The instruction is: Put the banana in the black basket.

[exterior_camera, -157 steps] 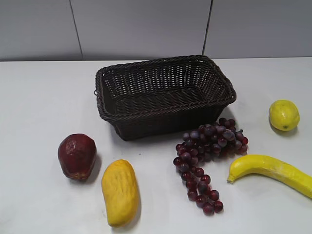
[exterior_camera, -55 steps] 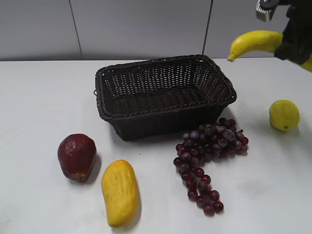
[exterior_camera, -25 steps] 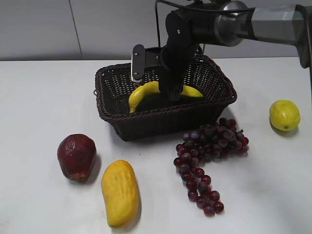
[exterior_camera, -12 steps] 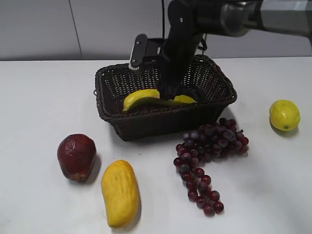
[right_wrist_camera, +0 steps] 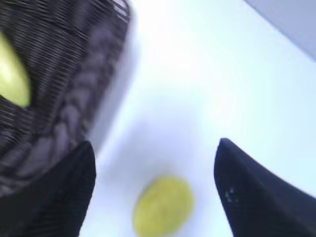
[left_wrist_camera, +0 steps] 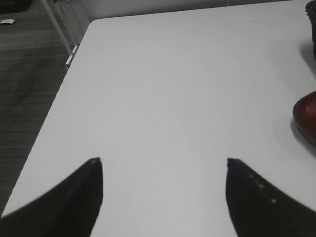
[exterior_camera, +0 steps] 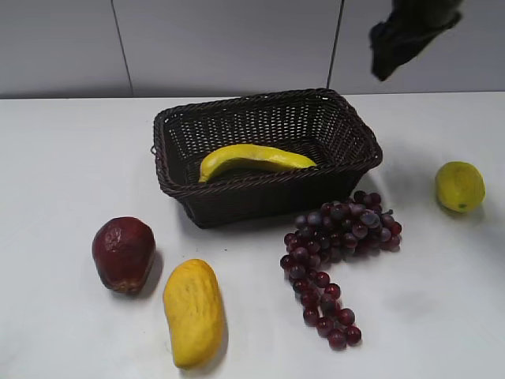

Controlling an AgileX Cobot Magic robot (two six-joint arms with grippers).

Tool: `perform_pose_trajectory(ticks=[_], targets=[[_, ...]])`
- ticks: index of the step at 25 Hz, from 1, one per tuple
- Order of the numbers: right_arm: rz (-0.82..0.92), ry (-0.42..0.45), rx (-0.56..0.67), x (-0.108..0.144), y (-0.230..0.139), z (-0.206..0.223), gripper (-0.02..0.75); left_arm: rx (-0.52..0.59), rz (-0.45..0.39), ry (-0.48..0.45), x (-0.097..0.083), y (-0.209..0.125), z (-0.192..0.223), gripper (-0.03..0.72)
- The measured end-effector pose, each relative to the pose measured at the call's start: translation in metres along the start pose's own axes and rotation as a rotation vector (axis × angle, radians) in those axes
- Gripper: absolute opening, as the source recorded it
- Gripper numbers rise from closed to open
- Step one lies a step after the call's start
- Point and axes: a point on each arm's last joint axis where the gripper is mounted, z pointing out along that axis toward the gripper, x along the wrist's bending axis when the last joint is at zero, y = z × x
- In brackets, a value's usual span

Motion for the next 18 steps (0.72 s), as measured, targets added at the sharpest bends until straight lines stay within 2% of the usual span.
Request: perform_pose_trajectory(ticks=[5, 9, 12, 18], targets=[[0.272, -0.049, 0.046, -0.051, -0.034, -0.044, 0.564, 0.0, 0.0, 0.0, 0.0, 0.0, 0.0, 0.575], [0.382, -0.058, 0.025, -0.066, -0.058, -0.073, 0.564, 0.0, 0.0, 0.0, 0.0, 0.0, 0.0, 0.575], [0.402, -0.053, 0.023, -0.057, -0.076, -0.092, 0.564, 0.0, 0.0, 0.0, 0.0, 0.0, 0.0, 0.575], [0.412, -0.035, 0.031, -0.016, -0.132, -0.133, 0.565, 0.0, 0.0, 0.0, 0.0, 0.0, 0.0, 0.575]])
